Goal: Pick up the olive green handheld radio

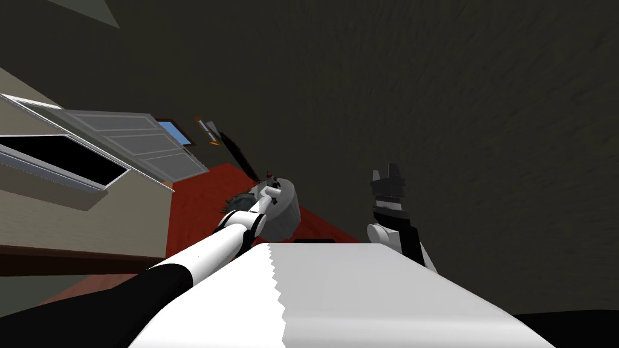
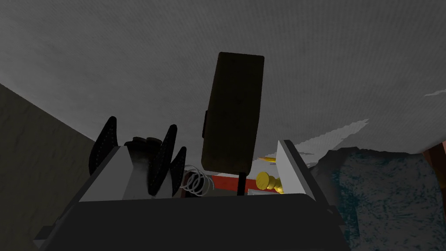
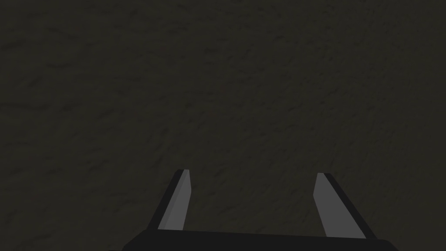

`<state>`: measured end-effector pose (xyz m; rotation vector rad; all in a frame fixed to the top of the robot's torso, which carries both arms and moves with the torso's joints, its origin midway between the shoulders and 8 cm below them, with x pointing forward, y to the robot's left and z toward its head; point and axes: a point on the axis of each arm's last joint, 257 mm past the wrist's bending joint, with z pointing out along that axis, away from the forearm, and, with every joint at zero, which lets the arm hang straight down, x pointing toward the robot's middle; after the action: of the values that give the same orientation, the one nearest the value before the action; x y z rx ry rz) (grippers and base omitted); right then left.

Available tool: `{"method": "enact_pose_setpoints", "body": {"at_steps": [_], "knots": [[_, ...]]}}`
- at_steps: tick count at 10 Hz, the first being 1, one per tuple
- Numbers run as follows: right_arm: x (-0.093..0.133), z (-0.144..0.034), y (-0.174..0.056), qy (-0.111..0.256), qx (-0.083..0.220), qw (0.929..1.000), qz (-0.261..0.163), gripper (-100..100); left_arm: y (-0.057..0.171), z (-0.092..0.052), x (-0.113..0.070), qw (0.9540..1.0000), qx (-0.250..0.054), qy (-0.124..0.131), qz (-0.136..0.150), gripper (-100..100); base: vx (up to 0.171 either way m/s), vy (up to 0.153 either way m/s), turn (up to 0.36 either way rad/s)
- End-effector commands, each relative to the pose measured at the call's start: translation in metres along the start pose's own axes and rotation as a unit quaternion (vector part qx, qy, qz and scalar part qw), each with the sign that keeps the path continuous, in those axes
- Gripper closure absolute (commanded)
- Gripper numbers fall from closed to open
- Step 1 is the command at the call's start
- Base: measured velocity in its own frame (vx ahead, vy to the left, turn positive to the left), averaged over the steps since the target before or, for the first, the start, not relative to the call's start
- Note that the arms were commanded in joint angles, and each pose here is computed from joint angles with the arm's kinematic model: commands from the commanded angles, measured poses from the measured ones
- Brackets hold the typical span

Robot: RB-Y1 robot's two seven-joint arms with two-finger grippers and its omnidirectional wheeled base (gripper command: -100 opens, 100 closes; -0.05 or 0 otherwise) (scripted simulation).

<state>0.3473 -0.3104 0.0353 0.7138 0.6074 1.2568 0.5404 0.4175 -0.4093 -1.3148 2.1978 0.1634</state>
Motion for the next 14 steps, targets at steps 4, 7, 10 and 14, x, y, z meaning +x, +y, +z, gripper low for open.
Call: {"method": "enact_pose_setpoints", "body": {"at_steps": [4,7,10,14], "knots": [[0.0,0.0,0.0,0.0,0.0,1.0,0.0,0,0.017,-0.006,-0.012,0.9984,-0.052,0.01,0.019,-100,0.011,0.005,-0.025],[0.0,0.0,0.0,0.0,0.0,1.0,0.0,0,0.025,-0.012,-0.022,0.9964,-0.079,0.015,0.028,-100,0.014,0.007,-0.02],[0.0,0.0,0.0,0.0,0.0,1.0,0.0,0,0.036,-0.003,-0.021,0.9968,-0.075,0.014,0.026,-100,0.013,-0.003,-0.012],[0.0,0.0,0.0,0.0,0.0,1.0,0.0,0,0.052,0.006,-0.022,0.9967,-0.076,0.013,0.025,-100,0.037,-0.015,-0.011]]}}
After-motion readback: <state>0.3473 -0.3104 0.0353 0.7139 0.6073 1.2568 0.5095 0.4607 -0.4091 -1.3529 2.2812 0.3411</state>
